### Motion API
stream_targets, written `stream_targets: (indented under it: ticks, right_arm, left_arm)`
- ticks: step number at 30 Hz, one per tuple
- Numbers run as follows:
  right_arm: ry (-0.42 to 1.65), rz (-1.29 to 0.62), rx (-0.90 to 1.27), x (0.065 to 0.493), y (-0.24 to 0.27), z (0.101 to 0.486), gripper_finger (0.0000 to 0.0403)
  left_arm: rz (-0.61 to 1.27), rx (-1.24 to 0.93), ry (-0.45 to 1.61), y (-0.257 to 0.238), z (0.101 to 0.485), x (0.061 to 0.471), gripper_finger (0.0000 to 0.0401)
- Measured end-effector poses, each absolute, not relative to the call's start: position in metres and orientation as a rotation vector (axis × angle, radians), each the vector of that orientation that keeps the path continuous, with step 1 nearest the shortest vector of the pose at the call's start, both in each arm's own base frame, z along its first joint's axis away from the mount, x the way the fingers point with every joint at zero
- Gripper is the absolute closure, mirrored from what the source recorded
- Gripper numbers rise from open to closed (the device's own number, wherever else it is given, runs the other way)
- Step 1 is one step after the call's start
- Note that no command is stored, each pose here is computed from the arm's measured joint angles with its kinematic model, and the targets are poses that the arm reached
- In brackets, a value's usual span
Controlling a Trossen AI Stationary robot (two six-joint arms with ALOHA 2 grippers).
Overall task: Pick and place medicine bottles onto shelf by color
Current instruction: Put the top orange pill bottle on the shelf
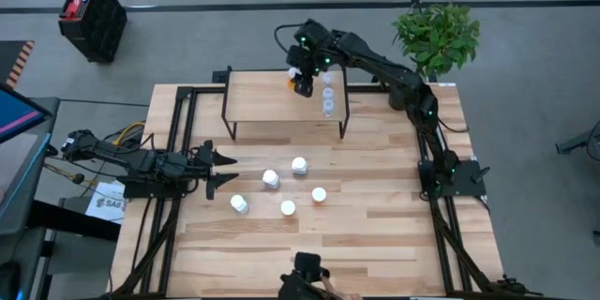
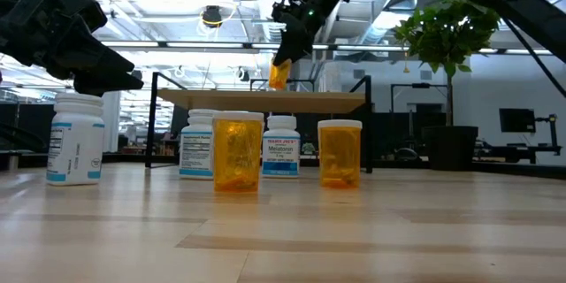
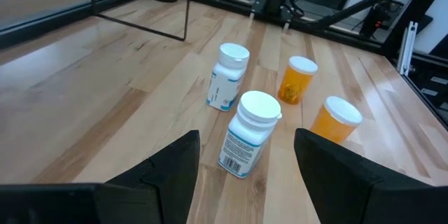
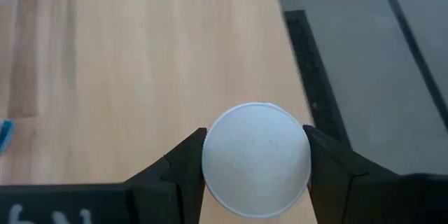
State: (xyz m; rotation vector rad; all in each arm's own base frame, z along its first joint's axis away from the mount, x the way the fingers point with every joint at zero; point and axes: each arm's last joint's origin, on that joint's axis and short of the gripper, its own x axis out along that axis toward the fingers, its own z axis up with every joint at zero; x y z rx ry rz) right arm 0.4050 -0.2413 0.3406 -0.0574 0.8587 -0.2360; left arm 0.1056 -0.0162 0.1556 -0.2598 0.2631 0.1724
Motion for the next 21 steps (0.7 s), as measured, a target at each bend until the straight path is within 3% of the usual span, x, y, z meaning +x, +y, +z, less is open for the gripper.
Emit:
stream_targets:
  ticks: [13, 21]
  right_arm:
    - [0.895, -0.298, -0.094, 0.415, -0.247, 0.324, 0.0202]
    - [0.913, -0.295, -0.089, 0.413, -0.246, 0.324, 0.0178]
  left_arm:
    - [0.174, -0.259, 0.262, -0.016, 0.156, 0.106, 0.0179]
    - [0.174, -0.259, 0.262, -0.016, 0.156, 0.106, 0.0179]
